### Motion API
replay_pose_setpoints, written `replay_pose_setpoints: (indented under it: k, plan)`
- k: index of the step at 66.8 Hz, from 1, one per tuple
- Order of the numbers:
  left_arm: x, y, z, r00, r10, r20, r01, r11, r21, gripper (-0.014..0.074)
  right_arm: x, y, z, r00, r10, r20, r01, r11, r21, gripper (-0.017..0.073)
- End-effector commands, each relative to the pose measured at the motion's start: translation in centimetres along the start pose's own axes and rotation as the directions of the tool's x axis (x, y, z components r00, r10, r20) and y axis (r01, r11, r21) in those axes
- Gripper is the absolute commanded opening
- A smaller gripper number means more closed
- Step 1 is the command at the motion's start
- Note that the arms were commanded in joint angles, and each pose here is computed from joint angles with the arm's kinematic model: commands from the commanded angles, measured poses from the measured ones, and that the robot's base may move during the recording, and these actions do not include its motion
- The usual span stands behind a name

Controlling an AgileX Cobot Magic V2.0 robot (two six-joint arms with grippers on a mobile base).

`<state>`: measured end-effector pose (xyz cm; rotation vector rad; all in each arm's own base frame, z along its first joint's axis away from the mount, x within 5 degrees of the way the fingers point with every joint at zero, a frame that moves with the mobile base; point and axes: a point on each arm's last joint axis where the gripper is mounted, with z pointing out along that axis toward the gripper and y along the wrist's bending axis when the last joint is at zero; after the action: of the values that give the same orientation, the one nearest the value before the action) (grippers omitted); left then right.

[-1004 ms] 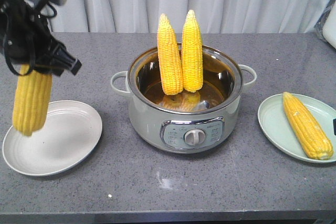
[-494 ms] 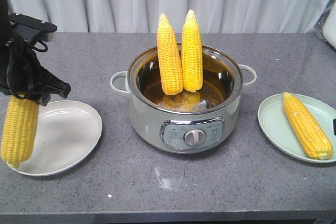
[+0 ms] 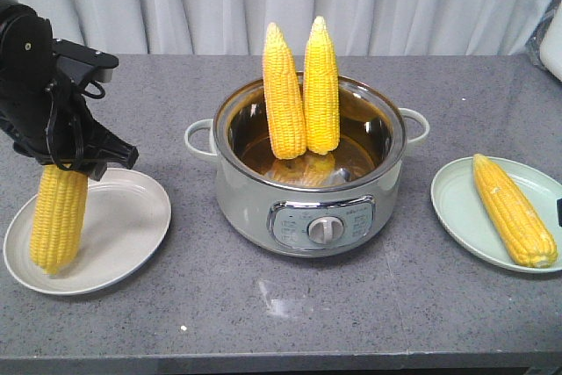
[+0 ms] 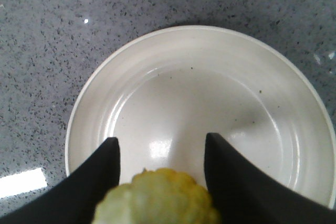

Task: Distribute corn equally
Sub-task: 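Lift the corn cob out and lower it onto the cream plate, then open the left gripper and hold it above the cream plate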

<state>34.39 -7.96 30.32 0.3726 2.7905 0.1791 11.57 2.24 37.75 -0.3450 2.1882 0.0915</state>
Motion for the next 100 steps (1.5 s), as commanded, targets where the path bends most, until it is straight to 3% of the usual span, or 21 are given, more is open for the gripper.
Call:
replay_pose_setpoints:
  k: [1,16,40,57,73,100]
  plan:
    - [-0.5,0.4,-2.0,0.995,-0.021,0.097,0.022,1.000,-0.005,0.0447,-1.1,-0.2,-0.5,0.996,-0.013,0.084,0.011,1.000,0.020,0.0472]
    - [-0.5,0.4,-1.8,0.996,-0.020,0.089,0.021,1.000,-0.005,0.0555,-1.1,-0.2,-0.5,0.996,-0.013,0.084,0.011,1.000,0.020,0.0472]
    - [-0.7,0.3,-1.8,0.994,-0.014,0.110,0.015,1.000,-0.003,0.0559,-1.0,-0.2,-0.5,0.996,-0.013,0.083,0.011,1.000,0.019,0.0472]
    - [0.2,-0.5,-4.2,0.979,-0.033,0.200,0.008,0.993,0.121,0.0559,-1.1,-0.2,-0.5,0.996,-0.013,0.084,0.011,1.000,0.020,0.0472]
    - [3.3,-1.7,-7.8,0.913,0.039,0.406,-0.099,0.987,0.128,0.0559,-1.0,-0.2,-0.5,0.997,-0.013,0.083,0.011,1.000,0.019,0.0472]
    - [8.3,-2.9,-11.5,0.827,0.101,0.552,-0.242,0.952,0.189,0.0559,-1.1,-0.2,-0.5,0.996,-0.005,0.084,0.003,1.000,0.018,0.0472]
